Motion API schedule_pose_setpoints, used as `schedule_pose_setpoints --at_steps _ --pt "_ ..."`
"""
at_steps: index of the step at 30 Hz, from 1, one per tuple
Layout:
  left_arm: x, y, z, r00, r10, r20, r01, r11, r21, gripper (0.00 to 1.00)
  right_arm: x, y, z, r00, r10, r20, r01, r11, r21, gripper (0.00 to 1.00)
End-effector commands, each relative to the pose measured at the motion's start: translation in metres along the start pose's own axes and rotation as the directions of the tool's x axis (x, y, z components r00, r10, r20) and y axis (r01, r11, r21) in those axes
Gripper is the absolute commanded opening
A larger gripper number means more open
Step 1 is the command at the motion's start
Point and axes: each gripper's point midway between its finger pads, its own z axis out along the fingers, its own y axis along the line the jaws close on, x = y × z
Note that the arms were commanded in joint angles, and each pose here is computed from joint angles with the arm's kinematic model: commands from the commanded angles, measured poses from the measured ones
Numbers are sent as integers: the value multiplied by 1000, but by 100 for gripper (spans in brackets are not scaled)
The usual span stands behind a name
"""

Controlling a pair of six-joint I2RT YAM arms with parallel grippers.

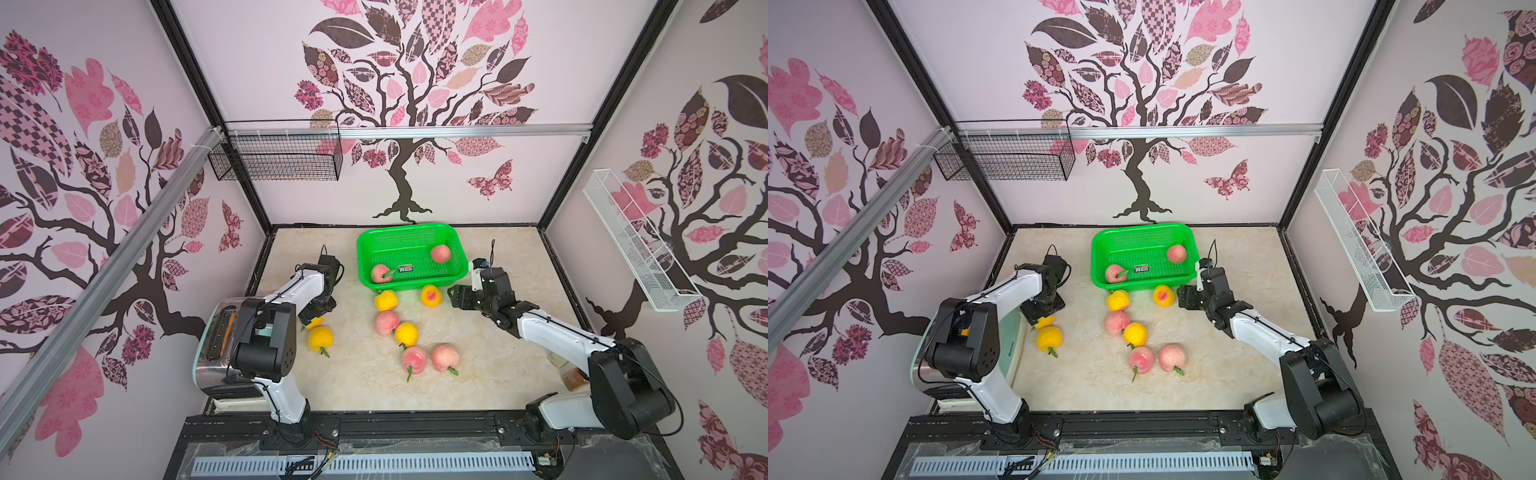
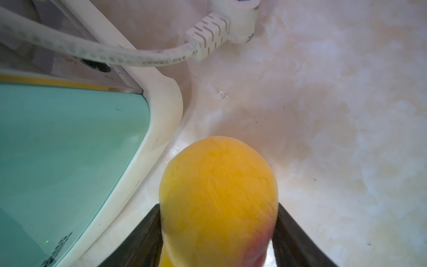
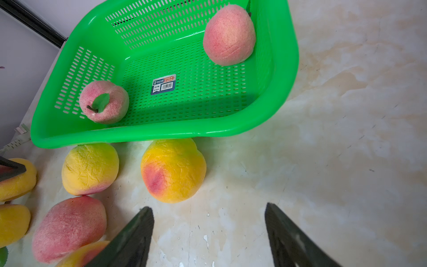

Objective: Put the peaches into the basket
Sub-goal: Pick up the peach from the center of the board.

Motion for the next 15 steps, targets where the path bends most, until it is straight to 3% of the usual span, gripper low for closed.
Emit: schedule_pose_setpoints --at_steps 1,15 --pt "-2 -1 -5 1000 1 7 -1 1000 28 68 -14 7 -6 999 0 38 1 1000 -9 78" --pt "-23 -7 -36 996 32 88 -42 993 113 68 -15 8 -7 999 -1 42 2 1000 -13 78"
